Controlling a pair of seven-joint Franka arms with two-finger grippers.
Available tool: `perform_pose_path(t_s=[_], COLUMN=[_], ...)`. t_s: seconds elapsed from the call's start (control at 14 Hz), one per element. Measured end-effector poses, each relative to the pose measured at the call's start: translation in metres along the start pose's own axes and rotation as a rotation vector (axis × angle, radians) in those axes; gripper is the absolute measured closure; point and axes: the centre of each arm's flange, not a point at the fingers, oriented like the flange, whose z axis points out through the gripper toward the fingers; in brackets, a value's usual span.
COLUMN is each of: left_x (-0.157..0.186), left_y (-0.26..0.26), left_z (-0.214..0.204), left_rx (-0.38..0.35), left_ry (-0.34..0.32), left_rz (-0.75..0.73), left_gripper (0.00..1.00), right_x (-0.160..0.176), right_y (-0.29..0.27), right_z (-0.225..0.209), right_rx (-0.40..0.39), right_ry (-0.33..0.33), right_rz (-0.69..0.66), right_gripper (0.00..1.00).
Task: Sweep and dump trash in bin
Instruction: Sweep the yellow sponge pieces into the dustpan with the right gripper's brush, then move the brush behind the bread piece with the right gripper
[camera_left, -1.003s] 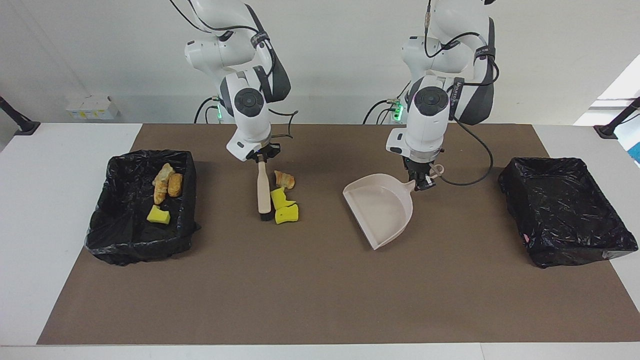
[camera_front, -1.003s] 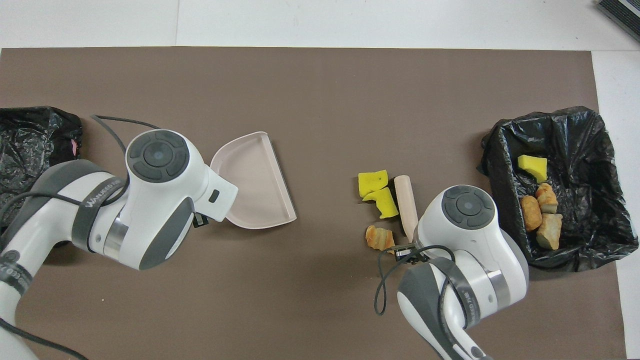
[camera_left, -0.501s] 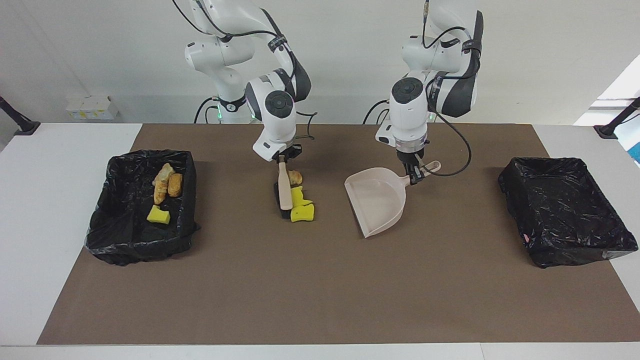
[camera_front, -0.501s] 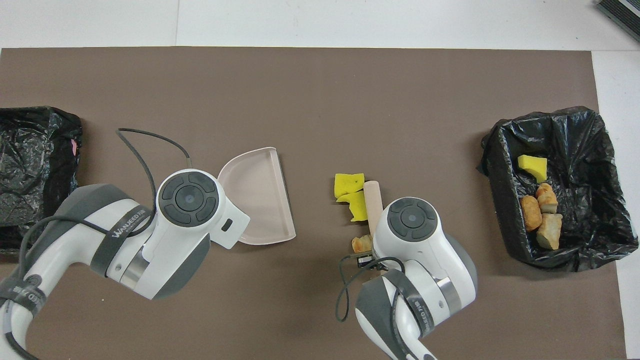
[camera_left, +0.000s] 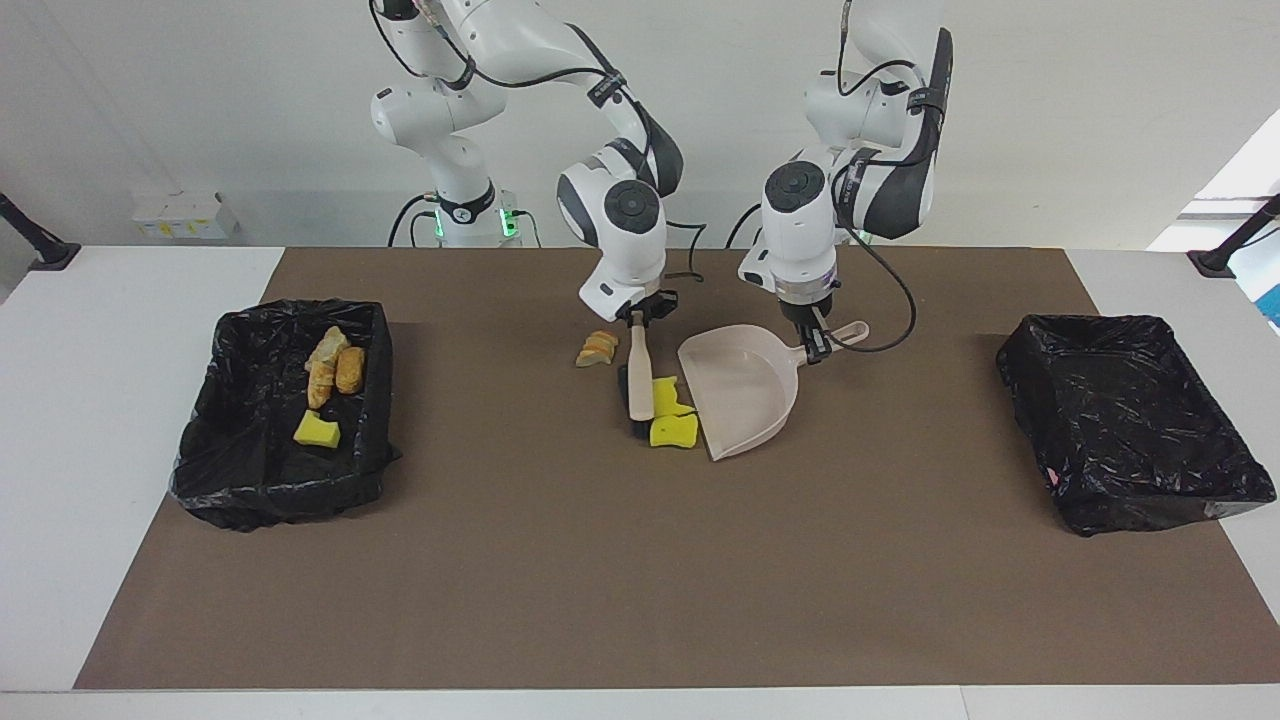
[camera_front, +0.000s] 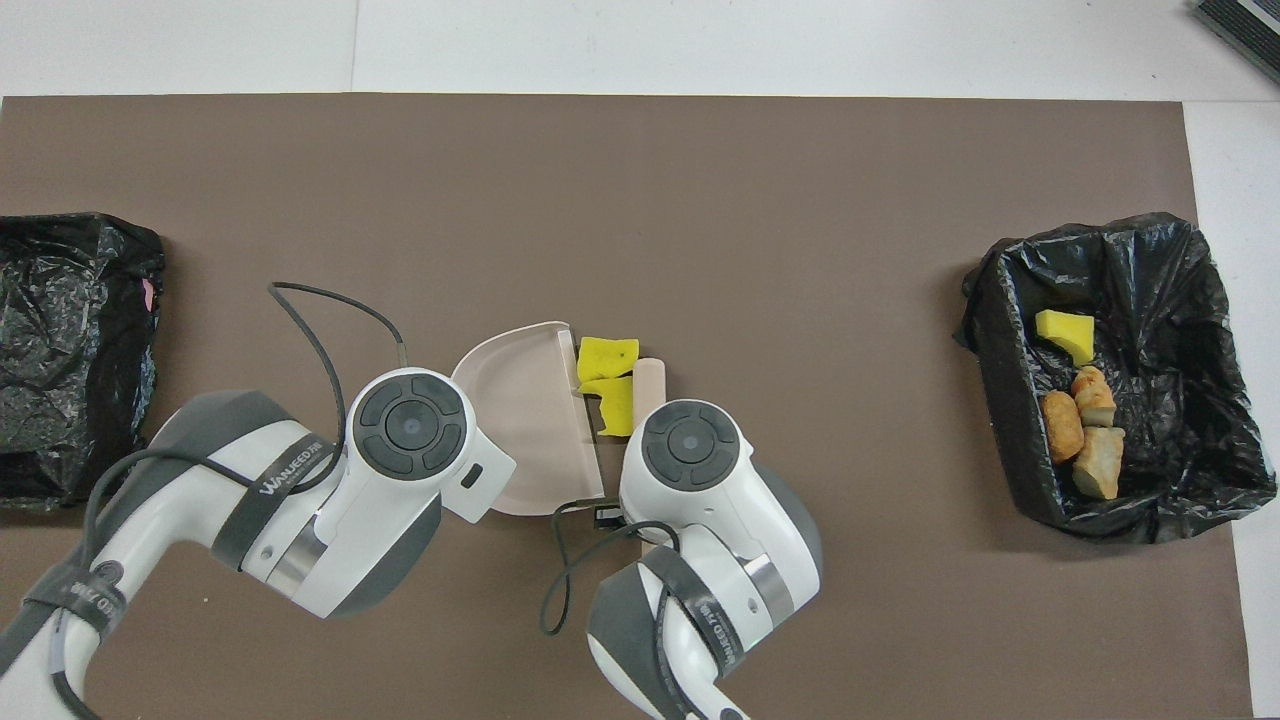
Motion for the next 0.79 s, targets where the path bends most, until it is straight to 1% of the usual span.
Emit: perform_pose_path(t_s=[0.07,0.21,0.36,0.5,0.64,0.79], left_x=[-0.001,-0.002,-0.003,-0.003,-0.003,-0.004], left_y=[0.001,0.002,0.002,0.002,0.001,0.001], left_z=[0.001,0.001,0.002,0.002,0.002,0.002], left_rx=[-0.001,-0.003,-0.004,-0.002,0.003,0.004], left_ry=[-0.001,-0.002,-0.002,0.000,0.005,0.006], left_rz=[-0.001,-0.001,-0.002,-0.002,-0.004,-0.004], left_gripper=[0.68,0.68,0.68,0.68,0.68,0.68], right_x=[0.001,0.008,0.014,0.016,0.013,0.013], right_y=[-0.014,-0.035,-0.042,-0.043,-0.035,-0.011], right_z=[-0.001,-0.003,-0.005,-0.011,-0.020,-0.042], right_rx=[0.029,0.118,0.158,0.164,0.130,0.103], right_ry=[0.000,0.015,0.025,0.020,-0.033,-0.087], right_rz=[0.016,0.048,0.063,0.066,0.070,0.096], right_gripper=[0.74,0.74,0.74,0.74,0.74,0.74])
